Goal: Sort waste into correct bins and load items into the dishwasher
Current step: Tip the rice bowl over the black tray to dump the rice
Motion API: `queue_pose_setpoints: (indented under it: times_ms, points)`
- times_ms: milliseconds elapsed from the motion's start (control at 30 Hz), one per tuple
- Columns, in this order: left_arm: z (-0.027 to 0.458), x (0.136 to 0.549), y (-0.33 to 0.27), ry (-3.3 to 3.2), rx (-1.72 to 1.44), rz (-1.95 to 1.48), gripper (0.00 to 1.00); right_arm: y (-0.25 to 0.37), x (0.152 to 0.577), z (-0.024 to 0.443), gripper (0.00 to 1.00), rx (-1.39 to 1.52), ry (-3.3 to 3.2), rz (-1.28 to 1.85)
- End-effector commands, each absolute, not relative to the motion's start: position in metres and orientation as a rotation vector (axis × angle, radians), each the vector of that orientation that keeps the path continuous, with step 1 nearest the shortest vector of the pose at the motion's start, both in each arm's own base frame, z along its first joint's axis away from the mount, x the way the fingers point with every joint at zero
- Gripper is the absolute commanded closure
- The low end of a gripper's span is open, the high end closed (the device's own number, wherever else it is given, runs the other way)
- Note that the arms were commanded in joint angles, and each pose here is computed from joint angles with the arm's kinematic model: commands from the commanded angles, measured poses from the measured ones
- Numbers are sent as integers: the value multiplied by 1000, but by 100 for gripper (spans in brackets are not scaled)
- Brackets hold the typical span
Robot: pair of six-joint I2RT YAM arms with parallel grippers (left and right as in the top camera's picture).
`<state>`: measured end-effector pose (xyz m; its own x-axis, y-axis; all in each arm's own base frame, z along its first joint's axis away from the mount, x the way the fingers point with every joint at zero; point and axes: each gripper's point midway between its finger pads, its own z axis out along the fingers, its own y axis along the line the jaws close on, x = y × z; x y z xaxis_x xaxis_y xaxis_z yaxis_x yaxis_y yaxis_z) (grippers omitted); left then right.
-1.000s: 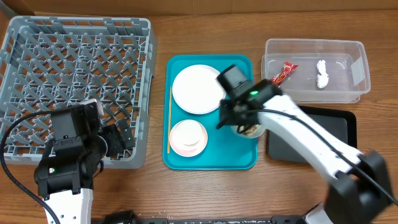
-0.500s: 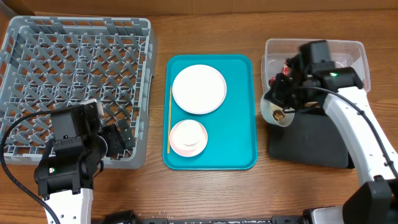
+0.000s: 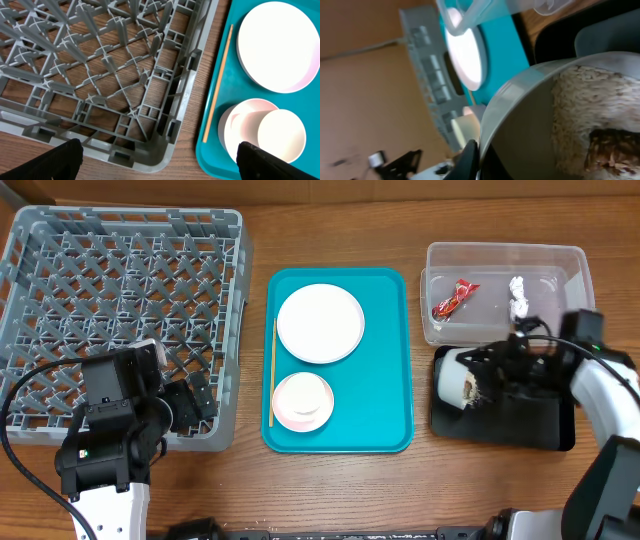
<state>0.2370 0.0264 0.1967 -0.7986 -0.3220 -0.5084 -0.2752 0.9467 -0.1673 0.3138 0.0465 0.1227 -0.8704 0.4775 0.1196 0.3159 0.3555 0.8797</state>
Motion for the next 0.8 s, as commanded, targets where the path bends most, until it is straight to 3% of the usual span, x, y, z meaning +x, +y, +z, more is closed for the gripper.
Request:
queue_pose_setpoints:
  times_ms: [0,267,767]
  points:
    - [205,240,28,2521,-434,-122,0,41,313,161,96,618,2198,1788]
    - [204,240,28,2522,-434,-122,0,7,311,201,96,645,1890,1981]
    - [204,239,28,2524,-435,-122,0,-19,307,201,96,800,1824,1971]
